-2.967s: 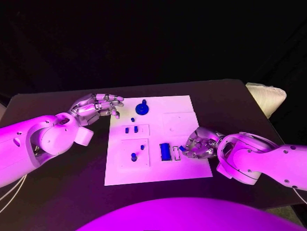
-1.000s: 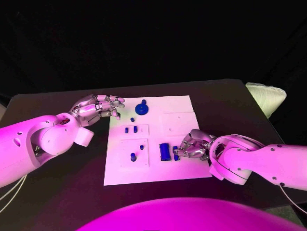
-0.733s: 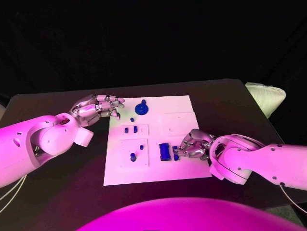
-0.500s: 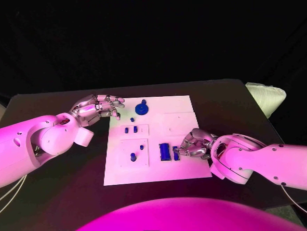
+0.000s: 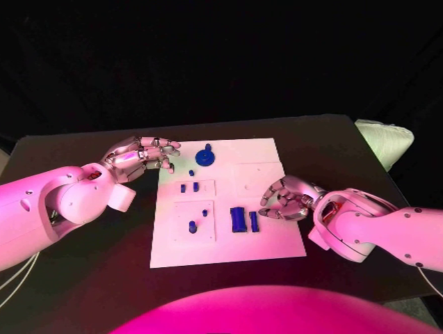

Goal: Assemble the parts on the task board

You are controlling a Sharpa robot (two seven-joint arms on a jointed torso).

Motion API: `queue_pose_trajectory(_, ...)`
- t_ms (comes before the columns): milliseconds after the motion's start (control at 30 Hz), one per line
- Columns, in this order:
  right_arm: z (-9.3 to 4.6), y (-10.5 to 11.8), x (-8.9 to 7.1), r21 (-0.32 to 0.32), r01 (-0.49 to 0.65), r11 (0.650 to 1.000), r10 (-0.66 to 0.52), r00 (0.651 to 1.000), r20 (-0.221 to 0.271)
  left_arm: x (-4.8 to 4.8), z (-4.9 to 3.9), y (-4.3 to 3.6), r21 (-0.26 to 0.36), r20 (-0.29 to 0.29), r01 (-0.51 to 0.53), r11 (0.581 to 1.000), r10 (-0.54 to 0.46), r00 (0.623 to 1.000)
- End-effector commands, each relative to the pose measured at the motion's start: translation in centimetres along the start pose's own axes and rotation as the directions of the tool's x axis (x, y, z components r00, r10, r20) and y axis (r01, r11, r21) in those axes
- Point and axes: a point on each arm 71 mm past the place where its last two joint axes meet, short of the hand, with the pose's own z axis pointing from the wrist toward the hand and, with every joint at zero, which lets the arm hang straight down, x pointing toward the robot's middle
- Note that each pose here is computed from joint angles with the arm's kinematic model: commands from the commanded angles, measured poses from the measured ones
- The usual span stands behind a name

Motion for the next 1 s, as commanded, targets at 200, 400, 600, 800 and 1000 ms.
queue_pose_trajectory(200, 0.1, 1.1, 0.5, -0.173, 0.052, 0.984, -0.049, 0.999, 0.017, 0.27, 0.05, -0.01, 0.004, -0.021, 0.007, 1.0, -0.007, 1.0)
queue_pose_trajectory(400, 0.2, 1.1, 1.3, -0.181, 0.065, 0.981, -0.065, 0.998, 0.004, 0.25, 0.01, -0.01, 0.004, -0.02, 0.007, 1.0, -0.007, 1.0)
queue_pose_trajectory(600, 0.4, 0.9, 1.7, -0.17, 0.083, 0.982, -0.085, 0.996, -0.003, 0.22, -0.03, -0.01, 0.003, -0.019, 0.007, 1.0, -0.007, 1.0)
queue_pose_trajectory(800, 0.6, 0.8, 1.9, -0.16, 0.098, 0.982, -0.1, 0.995, -0.009, 0.23, -0.04, -0.01, 0.002, -0.02, 0.007, 1.0, -0.007, 1.0)
queue_pose_trajectory(1000, 0.8, 0.7, 2.2, -0.151, 0.109, 0.982, -0.114, 0.993, -0.023, 0.22, -0.05, -0.01, 0.002, -0.021, 0.007, 1.0, -0.007, 1.0)
